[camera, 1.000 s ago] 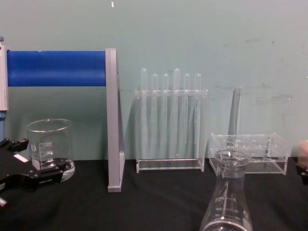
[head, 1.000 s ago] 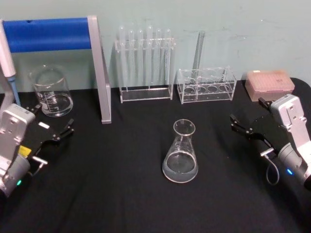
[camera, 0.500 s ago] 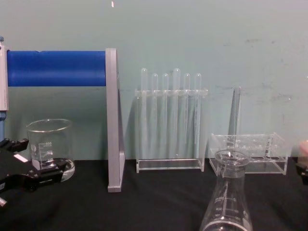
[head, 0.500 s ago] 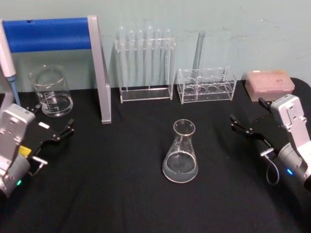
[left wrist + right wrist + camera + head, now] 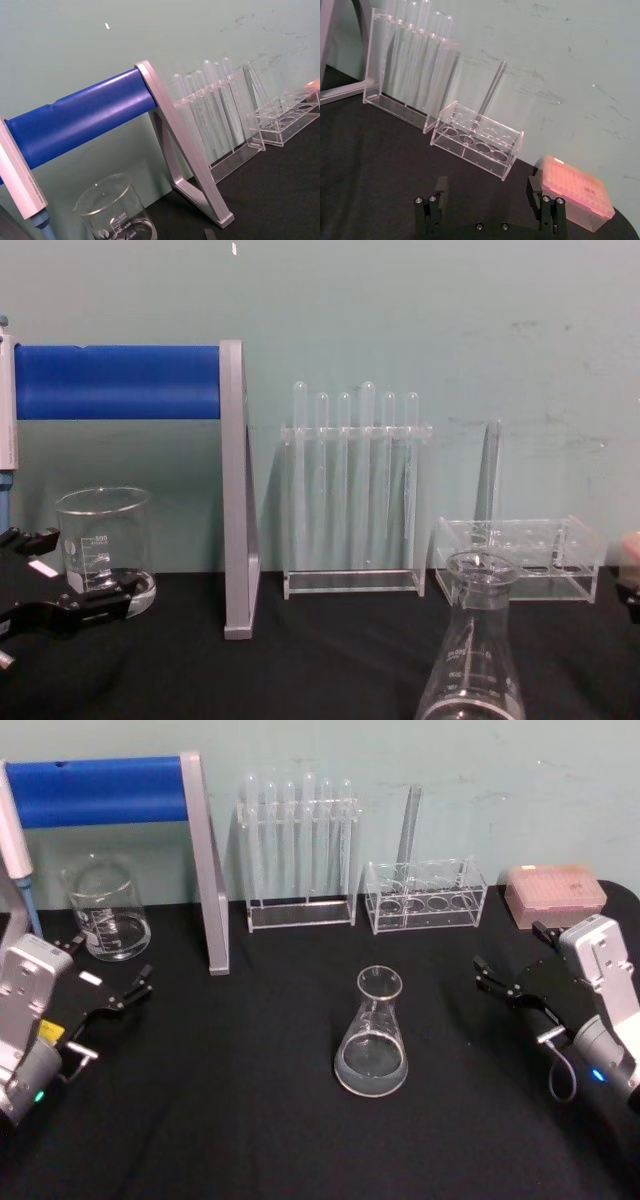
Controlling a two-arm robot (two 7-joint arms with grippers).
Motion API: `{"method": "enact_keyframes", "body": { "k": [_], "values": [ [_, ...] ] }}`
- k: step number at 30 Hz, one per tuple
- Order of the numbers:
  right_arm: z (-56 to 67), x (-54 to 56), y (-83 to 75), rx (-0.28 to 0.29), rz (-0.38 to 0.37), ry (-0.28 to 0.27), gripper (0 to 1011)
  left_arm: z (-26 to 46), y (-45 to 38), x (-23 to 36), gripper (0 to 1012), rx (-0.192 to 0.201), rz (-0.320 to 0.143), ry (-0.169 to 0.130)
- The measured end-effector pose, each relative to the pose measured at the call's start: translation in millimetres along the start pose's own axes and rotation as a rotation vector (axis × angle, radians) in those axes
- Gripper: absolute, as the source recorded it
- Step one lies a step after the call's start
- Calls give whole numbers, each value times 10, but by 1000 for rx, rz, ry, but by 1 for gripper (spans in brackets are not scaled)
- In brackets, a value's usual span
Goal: Grasp the erlenmeyer flask with one hand, shake it three times, then place it back.
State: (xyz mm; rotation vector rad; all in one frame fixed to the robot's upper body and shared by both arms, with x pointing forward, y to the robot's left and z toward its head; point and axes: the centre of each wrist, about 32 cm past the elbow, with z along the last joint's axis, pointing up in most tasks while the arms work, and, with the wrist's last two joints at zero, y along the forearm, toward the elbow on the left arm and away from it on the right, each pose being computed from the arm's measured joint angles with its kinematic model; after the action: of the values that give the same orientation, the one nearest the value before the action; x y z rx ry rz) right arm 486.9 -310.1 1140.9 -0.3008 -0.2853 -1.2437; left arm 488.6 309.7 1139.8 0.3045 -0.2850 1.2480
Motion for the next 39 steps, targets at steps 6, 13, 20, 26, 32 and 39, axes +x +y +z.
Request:
{"method": "enact_keyframes", "body": {
  "k": [6,13,20,26,32,39],
  "values": [
    [39,21,-107,13,23,10,1000,0,0,0,1001,0,0,0],
    [97,6,-289,21,64,65,1000,0,0,0,1001,0,0,0],
    [140,-60,-495,26,156,134,1000,0,0,0,1001,0,0,0],
    [169,-147,-608,34,245,170,1000,0,0,0,1001,0,0,0],
    [203,-246,-651,52,332,192,1000,0,0,0,1001,0,0,0],
    [232,-346,-653,73,401,209,1000,0,0,0,1001,0,0,0]
  ]
}}
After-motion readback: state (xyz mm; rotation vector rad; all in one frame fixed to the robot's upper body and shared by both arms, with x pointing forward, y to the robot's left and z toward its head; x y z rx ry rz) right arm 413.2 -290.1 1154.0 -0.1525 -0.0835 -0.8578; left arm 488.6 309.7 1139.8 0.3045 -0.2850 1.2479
